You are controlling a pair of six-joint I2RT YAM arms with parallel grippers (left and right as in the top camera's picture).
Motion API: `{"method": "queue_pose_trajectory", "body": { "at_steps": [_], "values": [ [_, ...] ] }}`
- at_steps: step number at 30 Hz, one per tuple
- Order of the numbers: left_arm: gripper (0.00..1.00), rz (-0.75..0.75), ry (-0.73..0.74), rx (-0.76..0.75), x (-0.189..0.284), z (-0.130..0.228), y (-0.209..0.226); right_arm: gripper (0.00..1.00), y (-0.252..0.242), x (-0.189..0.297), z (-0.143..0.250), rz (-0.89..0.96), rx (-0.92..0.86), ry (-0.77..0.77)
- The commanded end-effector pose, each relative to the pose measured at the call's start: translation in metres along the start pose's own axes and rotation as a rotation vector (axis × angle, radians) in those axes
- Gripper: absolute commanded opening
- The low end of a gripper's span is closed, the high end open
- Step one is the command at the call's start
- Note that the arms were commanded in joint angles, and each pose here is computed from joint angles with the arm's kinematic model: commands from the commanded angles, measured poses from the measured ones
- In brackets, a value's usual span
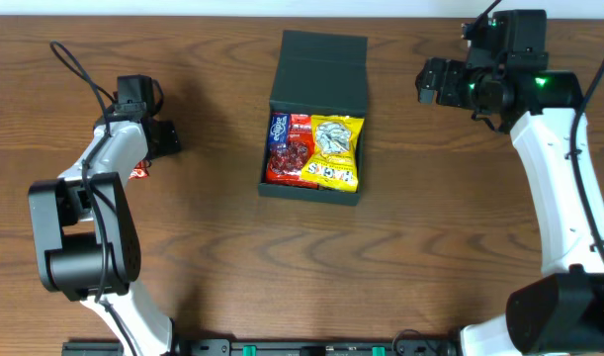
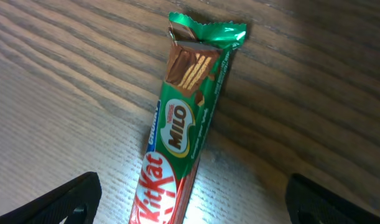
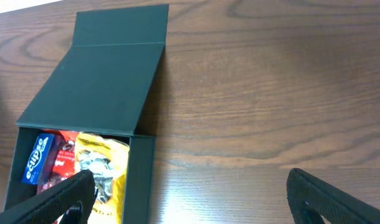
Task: Pack container
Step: 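Move the left gripper to the KitKat Milo bar and grasp it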
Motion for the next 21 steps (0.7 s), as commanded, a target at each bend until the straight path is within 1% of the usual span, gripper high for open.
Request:
{"method": "queue_pose_trajectory", "body": {
  "at_steps": [1, 4, 5, 9, 14, 17, 21],
  "values": [
    [0.98, 0.036, 0.045, 0.030, -0.0123, 0.0045, 0.0027, 0.98, -0.0021, -0.0006, 0.0009, -0.002, 0.001, 0.003],
    [1.00, 0.058, 0.046, 0.051, -0.0135, 0.0018, 0.0047, 0.98, -0.0021, -0.0006, 0.0007, -0.002, 0.001, 0.002],
    [0.95, 0.064, 0.045, 0.055, -0.0138, 0.0009, 0.0053, 0.97, -0.0022, -0.0007, 0.0006, -0.002, 0.001, 0.002],
    [0.82, 0.096, 0.052, 0.066, -0.0145, -0.0004, 0.0047, 0.98, -0.0022, -0.0006, -0.0012, -0.001, 0.003, -0.008],
    [0.80, 0.096, 0.044, 0.066, -0.0146, -0.0017, 0.0046, 0.97, -0.0022, -0.0006, -0.0033, -0.001, -0.006, -0.019],
    [0.77, 0.099, 0.034, 0.068, -0.0152, -0.0036, 0.0039, 0.97, -0.0022, -0.0006, -0.0035, -0.001, -0.014, -0.020],
    [0.76, 0.093, 0.049, 0.065, -0.0218, 0.0001, 0.0035, 0.96, -0.0022, -0.0007, -0.0032, -0.002, -0.015, -0.019]
  ]
}}
Point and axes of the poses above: each gripper's point midway between its finger pads, its own x axis back along the fingers, its own y axis along the line the jaws close on, z = x × y, the point moved 6 cm from there along x, back along the fingers, and after that the axes turned 12 degrees about x, right-handed, at the moved point
